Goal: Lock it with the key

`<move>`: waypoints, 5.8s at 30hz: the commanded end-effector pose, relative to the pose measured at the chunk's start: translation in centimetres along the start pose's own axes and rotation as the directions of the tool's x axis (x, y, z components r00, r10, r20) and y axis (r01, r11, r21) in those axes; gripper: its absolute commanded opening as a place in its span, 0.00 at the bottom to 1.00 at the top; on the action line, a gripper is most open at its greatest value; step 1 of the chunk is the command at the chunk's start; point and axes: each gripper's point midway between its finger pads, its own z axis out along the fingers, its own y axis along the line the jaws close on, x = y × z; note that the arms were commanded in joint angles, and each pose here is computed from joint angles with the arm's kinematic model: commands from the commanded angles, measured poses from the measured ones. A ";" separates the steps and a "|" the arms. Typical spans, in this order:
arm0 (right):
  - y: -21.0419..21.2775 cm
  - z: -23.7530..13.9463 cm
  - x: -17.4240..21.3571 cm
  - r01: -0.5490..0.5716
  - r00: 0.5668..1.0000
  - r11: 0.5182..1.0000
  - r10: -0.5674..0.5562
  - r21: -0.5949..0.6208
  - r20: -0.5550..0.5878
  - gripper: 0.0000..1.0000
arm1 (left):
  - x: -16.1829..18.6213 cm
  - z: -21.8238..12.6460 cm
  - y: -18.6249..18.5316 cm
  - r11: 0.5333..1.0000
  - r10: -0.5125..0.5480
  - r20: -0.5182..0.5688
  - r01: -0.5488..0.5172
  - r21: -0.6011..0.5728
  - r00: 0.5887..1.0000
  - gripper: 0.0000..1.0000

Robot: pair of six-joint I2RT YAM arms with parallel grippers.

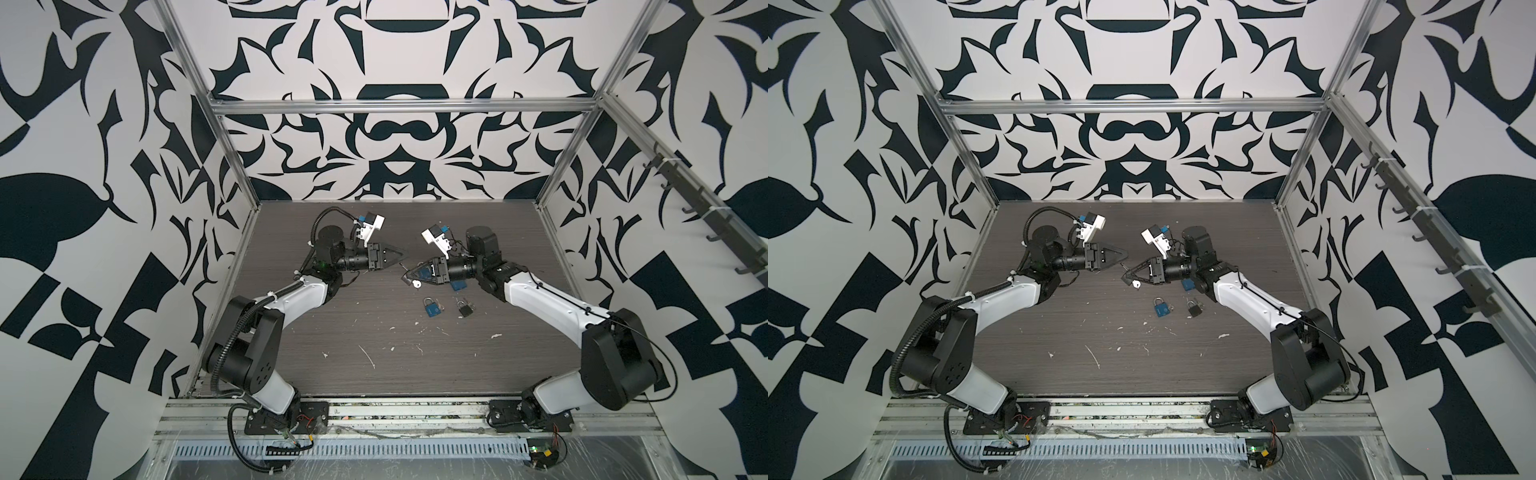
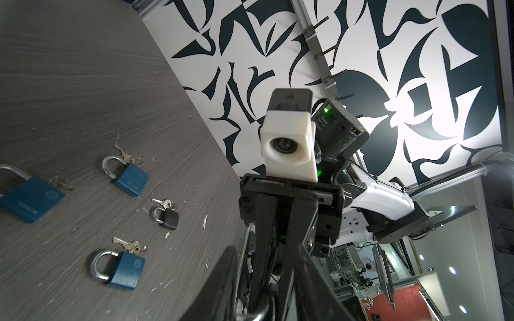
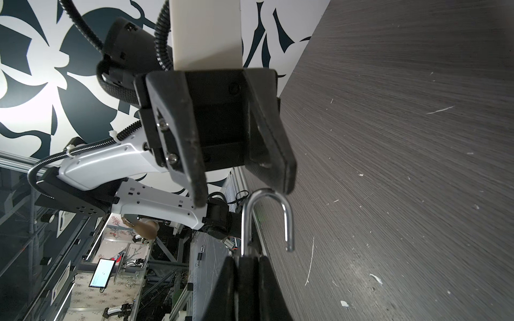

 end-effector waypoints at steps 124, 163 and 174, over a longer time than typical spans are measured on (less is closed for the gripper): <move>3.0 -0.7 -6.2 0.073 0.965 0.997 -0.064 -0.029 0.254 0.00 | 10.6 2.4 -1.8 0.993 -0.114 -0.160 0.113 -0.014 0.981 0.00; 0.6 0.2 -3.6 0.017 0.980 0.998 -0.029 0.060 0.198 0.38 | 1.8 -3.1 -1.2 0.995 -0.029 0.108 0.039 -0.090 0.994 0.00; 0.4 -2.2 -5.4 0.016 0.955 0.997 -0.039 0.081 0.292 0.44 | 1.2 -3.7 -1.5 0.995 -0.018 0.111 0.029 -0.094 0.994 0.00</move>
